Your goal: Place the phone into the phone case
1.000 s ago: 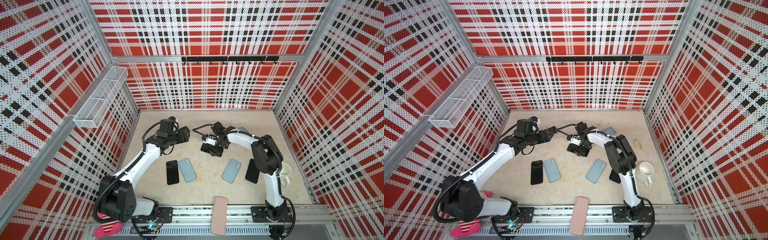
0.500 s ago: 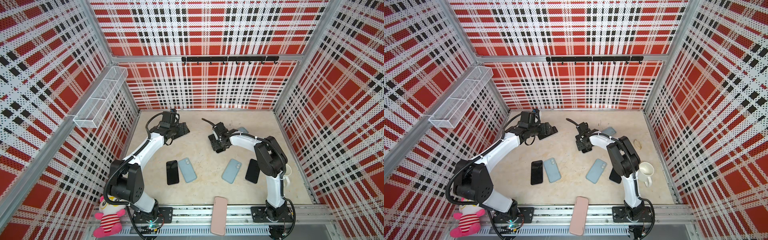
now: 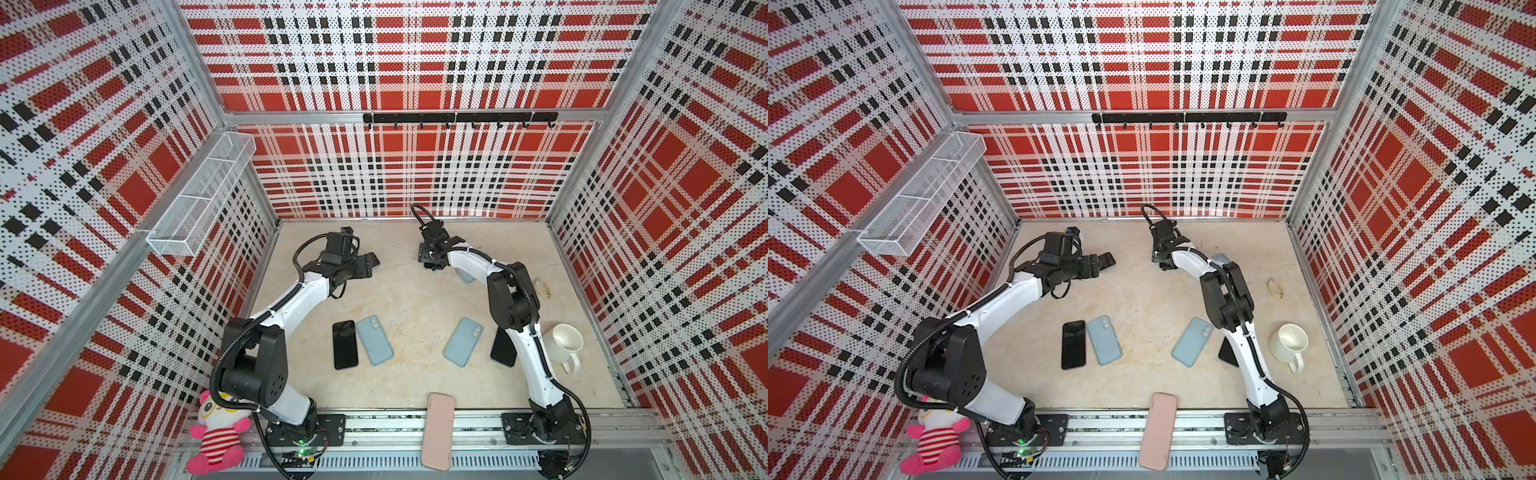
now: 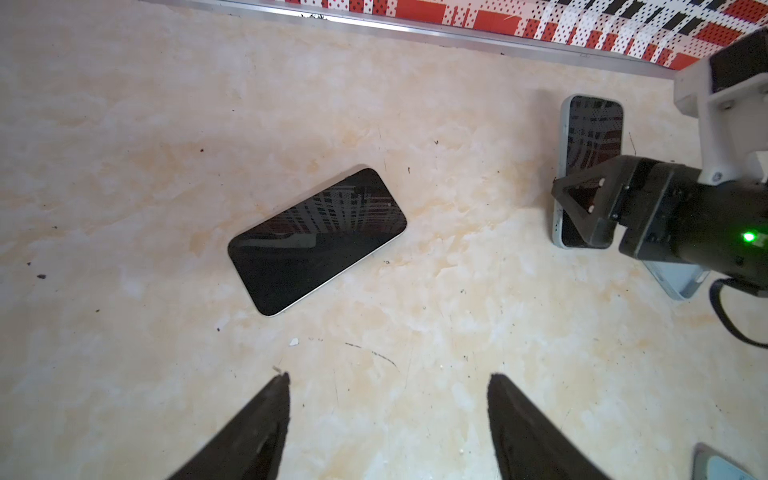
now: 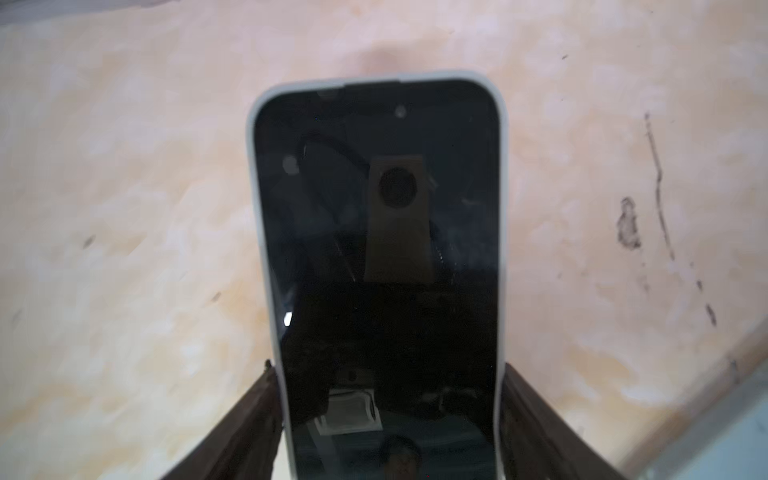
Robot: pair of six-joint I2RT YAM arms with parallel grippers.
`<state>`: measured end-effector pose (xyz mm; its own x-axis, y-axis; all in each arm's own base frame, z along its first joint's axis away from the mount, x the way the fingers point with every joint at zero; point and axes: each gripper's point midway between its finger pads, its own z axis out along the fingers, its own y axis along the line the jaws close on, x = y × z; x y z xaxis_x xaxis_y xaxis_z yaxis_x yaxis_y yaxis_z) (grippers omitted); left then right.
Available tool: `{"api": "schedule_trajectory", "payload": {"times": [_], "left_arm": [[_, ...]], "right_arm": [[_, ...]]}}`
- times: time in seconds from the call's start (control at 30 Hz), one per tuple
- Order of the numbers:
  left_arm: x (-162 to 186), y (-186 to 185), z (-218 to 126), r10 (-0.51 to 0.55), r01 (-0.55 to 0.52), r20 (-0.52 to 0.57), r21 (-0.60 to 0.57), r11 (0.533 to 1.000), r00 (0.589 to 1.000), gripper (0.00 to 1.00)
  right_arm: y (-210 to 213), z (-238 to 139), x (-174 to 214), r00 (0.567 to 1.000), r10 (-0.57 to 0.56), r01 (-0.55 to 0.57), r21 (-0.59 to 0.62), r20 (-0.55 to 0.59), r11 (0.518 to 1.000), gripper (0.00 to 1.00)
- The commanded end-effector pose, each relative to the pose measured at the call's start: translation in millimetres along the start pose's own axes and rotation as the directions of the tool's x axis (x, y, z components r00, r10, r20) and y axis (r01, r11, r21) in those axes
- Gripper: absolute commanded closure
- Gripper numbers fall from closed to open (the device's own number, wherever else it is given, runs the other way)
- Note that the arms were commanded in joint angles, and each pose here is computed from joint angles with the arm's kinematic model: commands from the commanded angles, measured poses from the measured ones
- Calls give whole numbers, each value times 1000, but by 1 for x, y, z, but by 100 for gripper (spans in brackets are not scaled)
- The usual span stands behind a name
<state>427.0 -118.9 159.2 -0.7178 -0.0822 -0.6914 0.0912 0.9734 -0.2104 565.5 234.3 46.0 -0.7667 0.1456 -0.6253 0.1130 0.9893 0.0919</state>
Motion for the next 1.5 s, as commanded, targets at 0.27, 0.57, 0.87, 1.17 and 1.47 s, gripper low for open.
{"api": "schedule_trajectory", "payload": {"times": [0.27,0.57,0.87,1.17,1.47], "left_arm": [[-1,-3,0,1,-1,12,28,1000,1000,23],[0,-13,1,49,-50,13,31,998,999,23],[1,-8,1,50,-50,14,8,999,999,23],[9,-18,6,57,-57,-10,37,998,998,24],[13,-24,8,22,-17,-37,113,993,999,24]], "right_arm": [[4,-2,-15,997,-79,79,-70,1,994,0],[-78,-110,-24,990,18,-23,33,142,999,0],[-170,-109,31,960,271,-278,136,65,951,17],[-161,-85,43,929,370,-371,66,32,926,28],[-156,-59,46,918,397,-397,69,10,915,29]]}}
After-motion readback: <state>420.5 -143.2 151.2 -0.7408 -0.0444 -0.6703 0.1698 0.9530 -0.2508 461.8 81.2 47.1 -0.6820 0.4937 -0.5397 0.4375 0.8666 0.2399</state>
